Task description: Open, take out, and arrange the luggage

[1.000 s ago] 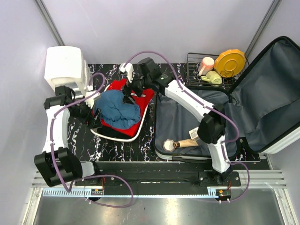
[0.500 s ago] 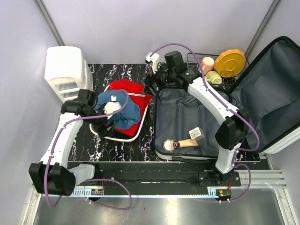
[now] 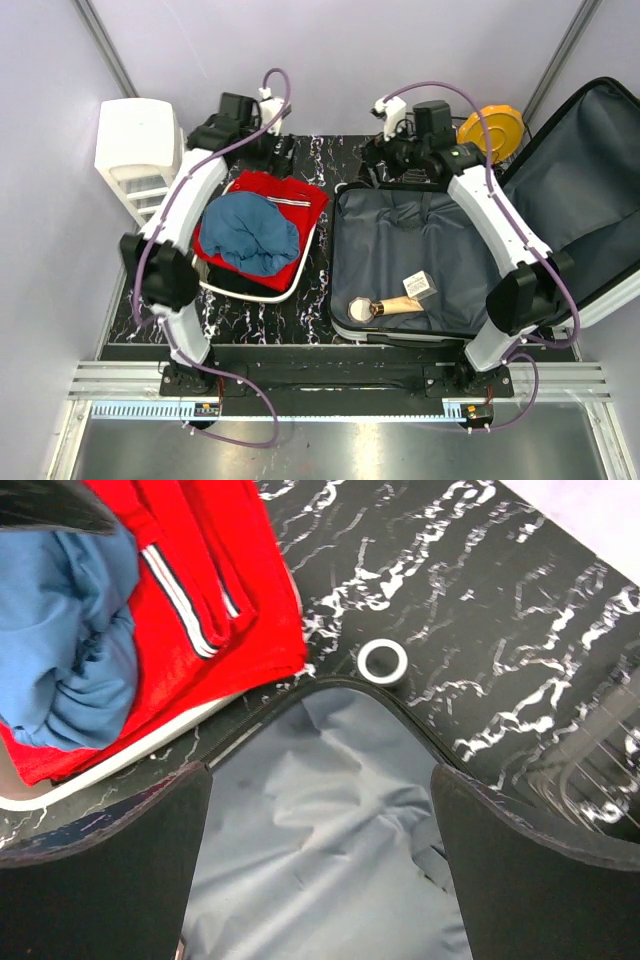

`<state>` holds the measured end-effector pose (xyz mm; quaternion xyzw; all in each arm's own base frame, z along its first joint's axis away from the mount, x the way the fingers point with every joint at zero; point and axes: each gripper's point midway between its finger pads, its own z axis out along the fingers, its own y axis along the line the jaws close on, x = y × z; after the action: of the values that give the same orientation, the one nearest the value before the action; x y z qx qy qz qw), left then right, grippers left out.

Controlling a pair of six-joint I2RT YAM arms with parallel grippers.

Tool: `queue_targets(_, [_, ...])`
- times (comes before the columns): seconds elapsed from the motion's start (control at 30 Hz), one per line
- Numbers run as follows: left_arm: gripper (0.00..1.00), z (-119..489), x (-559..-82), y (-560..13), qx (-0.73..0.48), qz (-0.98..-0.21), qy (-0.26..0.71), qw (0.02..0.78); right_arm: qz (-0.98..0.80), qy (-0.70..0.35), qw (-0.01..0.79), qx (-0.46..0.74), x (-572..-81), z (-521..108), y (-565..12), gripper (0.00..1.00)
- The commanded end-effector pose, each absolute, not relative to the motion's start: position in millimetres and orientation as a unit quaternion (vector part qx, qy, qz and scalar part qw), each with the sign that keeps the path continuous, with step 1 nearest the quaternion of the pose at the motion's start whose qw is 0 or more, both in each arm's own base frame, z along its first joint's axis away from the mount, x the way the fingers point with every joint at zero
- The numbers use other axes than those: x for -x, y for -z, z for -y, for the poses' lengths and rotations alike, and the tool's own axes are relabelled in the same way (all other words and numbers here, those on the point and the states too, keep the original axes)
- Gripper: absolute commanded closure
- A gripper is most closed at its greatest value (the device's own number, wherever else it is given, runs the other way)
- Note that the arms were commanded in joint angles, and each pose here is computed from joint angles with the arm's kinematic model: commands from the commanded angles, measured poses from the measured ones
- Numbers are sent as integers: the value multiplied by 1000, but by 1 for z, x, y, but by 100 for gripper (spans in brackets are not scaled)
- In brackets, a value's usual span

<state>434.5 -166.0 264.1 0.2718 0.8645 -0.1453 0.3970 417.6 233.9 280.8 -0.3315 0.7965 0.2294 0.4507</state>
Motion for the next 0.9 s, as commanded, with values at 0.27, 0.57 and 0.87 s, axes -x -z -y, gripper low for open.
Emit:
queue_targets(0.27, [1, 221, -540, -158, -159, -904, 114, 381, -816, -169, 489, 257, -407, -149, -297, 0])
queue_targets(0.57, [7, 183, -419, -65, -376, -896, 108, 209, -824, -159, 480, 255, -397, -134, -285, 0])
queue_targets(0.87, [8, 44, -386, -53, -401, -904, 44, 142, -825, -174, 467, 265, -395, -137, -275, 0])
